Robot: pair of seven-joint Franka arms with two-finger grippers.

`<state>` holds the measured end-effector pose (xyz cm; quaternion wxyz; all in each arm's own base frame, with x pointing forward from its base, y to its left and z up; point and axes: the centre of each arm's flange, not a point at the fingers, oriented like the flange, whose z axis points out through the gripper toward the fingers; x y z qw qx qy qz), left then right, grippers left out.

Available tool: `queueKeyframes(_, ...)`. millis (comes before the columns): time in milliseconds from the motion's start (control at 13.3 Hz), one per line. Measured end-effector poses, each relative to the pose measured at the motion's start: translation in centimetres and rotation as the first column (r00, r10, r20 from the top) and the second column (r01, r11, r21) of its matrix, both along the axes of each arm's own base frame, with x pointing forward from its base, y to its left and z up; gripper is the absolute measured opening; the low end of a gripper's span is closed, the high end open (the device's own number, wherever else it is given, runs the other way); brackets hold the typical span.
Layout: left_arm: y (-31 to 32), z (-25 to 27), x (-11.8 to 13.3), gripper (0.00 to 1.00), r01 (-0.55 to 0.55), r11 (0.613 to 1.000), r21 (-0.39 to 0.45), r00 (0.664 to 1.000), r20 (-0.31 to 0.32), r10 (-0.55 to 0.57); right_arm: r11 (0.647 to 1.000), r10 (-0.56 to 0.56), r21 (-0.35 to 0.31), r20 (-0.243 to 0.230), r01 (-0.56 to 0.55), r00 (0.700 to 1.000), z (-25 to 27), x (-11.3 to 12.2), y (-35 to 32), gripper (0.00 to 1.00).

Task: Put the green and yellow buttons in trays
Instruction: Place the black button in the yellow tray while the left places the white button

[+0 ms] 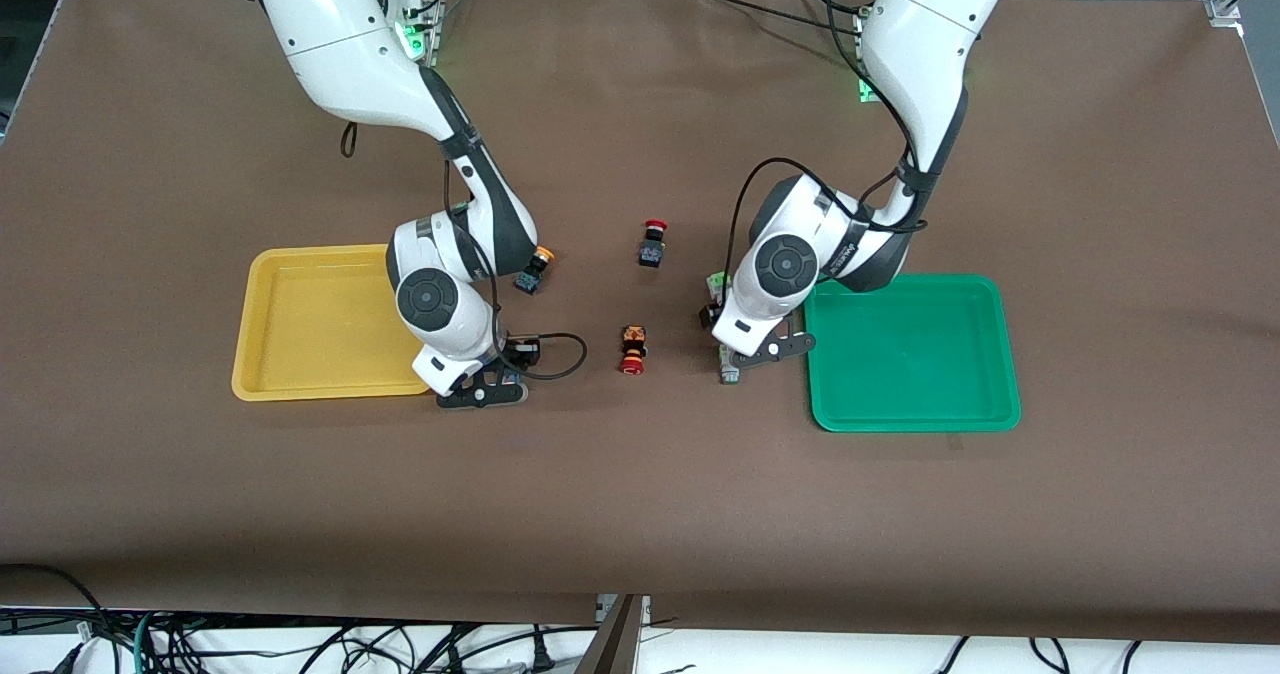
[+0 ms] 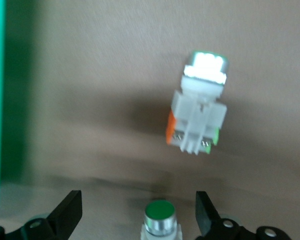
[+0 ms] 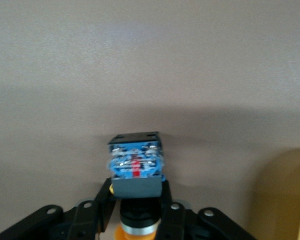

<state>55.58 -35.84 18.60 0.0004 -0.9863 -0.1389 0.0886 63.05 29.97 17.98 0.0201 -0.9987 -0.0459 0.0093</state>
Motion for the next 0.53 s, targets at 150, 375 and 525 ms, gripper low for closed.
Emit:
queueKeyframes(150, -0.9, -0.1, -0.8, 1.0, 0.0, 1.0, 0.001, 1.0, -0.005, 0.0, 1.0, 0.006, -0.024, -0.074, -0.008, 0.997, 1.1, 0.1, -1.5, 0.39)
queueKeyframes(375, -2.1, 0.0, -1.8, 0.83, -0.01, 1.0, 0.003, 1.0, -0.012, 0.01, 0.999, 0.042, -0.012, -0.186, -0.045, 0.982, 7.9, 1.6, -9.0, 0.39)
queueKeyframes(525, -2.0, 0.1, -1.7, 0.62, -0.02, 1.0, 0.004, 1.0, -0.01, 0.02, 0.999, 0.05, -0.003, -0.196, -0.052, 0.979, 11.6, 1.9, -15.8, 0.39)
